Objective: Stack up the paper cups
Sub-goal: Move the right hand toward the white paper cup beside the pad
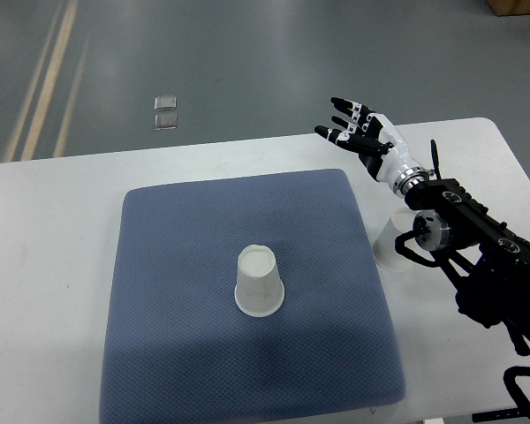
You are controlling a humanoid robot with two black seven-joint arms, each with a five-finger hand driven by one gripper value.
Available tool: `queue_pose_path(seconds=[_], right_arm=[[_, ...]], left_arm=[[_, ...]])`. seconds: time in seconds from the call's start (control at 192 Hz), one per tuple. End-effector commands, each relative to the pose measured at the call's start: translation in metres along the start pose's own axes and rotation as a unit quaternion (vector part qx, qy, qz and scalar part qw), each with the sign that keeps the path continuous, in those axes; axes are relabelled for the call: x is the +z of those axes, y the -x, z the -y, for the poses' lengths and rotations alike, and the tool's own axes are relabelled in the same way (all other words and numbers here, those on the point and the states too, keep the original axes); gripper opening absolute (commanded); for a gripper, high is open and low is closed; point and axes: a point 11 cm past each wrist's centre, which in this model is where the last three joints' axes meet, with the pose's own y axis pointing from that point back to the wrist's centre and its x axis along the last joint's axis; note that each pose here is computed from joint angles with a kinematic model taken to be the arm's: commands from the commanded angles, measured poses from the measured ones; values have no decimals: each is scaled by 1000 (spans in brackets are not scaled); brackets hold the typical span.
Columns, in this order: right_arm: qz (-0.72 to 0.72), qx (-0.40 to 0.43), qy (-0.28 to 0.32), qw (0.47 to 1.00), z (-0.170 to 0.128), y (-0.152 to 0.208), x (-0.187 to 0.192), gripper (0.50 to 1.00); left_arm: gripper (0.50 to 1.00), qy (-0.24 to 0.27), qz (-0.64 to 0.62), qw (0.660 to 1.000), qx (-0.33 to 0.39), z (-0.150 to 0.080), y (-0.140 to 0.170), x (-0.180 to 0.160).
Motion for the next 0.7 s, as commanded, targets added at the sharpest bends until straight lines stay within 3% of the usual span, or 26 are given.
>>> queue_pose_path(seconds=[0.0, 0.694], right_arm=[[0, 0, 0, 1000, 0, 0, 0, 926], [-1, -29, -6, 1000, 0, 4, -5, 926]], left_arm=[[1000, -1, 3, 1000, 0, 0, 0, 0], [1000, -1, -1, 1000, 2, 0, -2, -1]])
